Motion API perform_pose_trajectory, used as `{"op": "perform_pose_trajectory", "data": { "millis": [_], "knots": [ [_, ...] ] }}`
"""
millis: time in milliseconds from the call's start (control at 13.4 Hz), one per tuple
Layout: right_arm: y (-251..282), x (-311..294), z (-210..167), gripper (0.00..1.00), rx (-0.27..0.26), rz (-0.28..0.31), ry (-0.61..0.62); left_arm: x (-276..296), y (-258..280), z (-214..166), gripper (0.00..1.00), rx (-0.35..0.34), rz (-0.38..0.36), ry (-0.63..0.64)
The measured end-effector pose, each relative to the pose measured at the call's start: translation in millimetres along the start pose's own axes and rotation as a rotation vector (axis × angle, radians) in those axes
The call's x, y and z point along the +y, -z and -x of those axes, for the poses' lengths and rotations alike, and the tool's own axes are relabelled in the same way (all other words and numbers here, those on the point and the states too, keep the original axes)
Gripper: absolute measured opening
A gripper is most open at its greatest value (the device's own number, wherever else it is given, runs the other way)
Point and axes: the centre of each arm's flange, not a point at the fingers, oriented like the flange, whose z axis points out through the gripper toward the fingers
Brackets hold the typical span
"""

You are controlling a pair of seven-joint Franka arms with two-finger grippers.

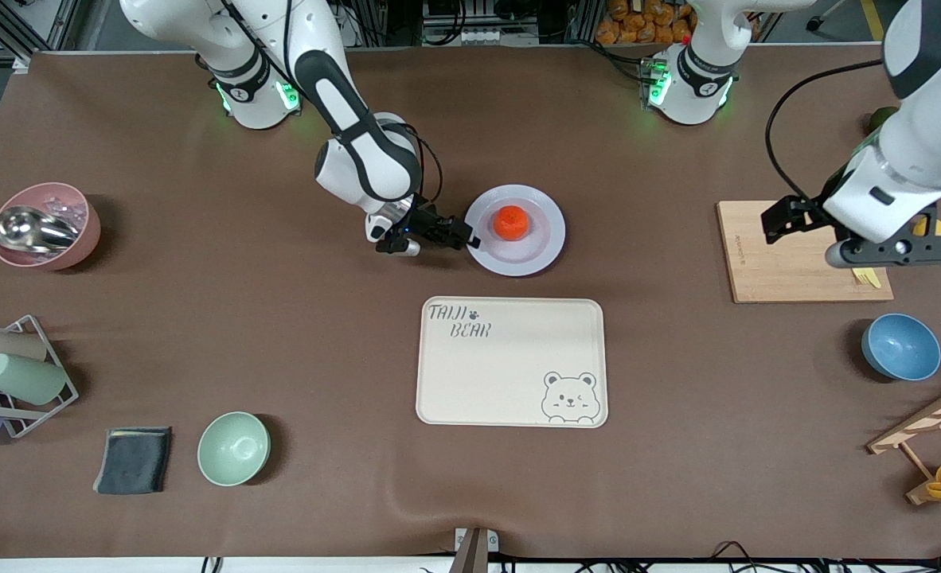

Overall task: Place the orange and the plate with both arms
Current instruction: 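Grasp the plate rim with the right gripper while the left gripper withdraws, then lift the plate with the right gripper and carry it onto the tray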

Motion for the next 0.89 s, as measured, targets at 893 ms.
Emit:
{"op": "perform_pose_trajectory", "data": {
  "millis": [893],
  "knots": [
    [-12, 26, -4, 0.52, -0.062, -0.124, 0.125, -5, 24, 14, 1.0, 0.033, 0.008, -0.098]
  ]
}}
